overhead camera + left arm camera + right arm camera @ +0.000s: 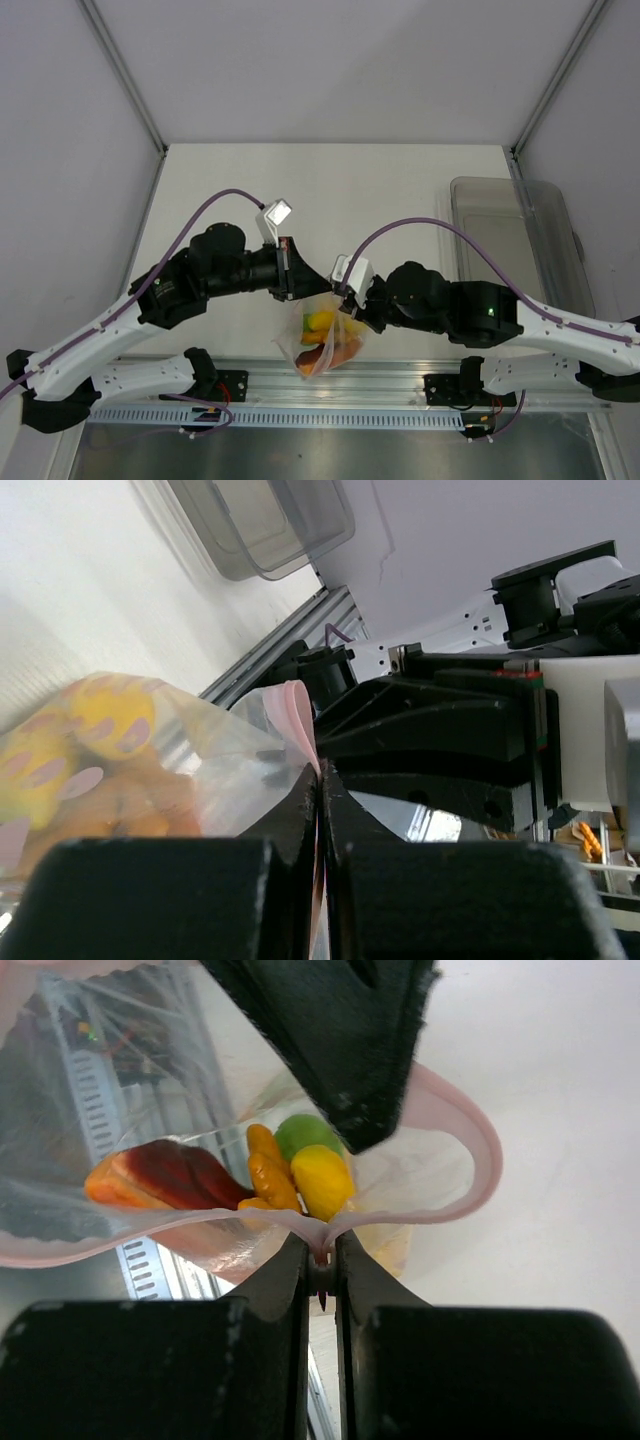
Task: Place the food in the zip-top bag and seal the zipper
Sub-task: Zip the zipper food storage bag at the center of the board.
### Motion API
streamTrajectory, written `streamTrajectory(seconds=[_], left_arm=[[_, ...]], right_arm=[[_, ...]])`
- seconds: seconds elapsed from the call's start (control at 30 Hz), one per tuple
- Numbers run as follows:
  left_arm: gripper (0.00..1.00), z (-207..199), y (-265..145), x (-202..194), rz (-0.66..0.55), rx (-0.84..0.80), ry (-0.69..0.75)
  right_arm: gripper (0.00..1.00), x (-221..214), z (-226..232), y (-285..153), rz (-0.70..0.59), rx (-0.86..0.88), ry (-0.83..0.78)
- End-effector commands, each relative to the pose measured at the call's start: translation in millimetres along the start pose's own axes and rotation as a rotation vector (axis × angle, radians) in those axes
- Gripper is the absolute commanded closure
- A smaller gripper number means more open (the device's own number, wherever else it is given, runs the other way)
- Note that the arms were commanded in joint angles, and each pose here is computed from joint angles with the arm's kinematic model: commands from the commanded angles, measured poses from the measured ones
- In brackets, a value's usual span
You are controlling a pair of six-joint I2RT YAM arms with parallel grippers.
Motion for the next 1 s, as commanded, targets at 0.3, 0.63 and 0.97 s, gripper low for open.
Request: streamTrajectory(seconds=[0.3, 0.63, 0.97], left_arm=[[0.38, 27, -36, 0, -0.081, 0.091, 0.134], [0.30, 35, -62, -3, -0.088, 0.104, 0.267], [0.19, -14, -93, 14, -0.258, -0.190, 0.550]], right_arm=[[1.00, 15, -17, -31, -0.090, -0.120, 0.121], [1.00, 23, 1, -25, 0.098, -0.020, 0.268], [1.00, 70, -27, -88, 0.003, -0.024, 0.406]])
Point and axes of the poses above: each gripper's point midway between its finger pads, its own y axis out along the fingers, its own z axis along the line the jaws close on, x = y × z, the point moved 5 cm from there along -y, back along the fingers, and after that the axes turned 15 degrees about -y, right-handed, at the moved point
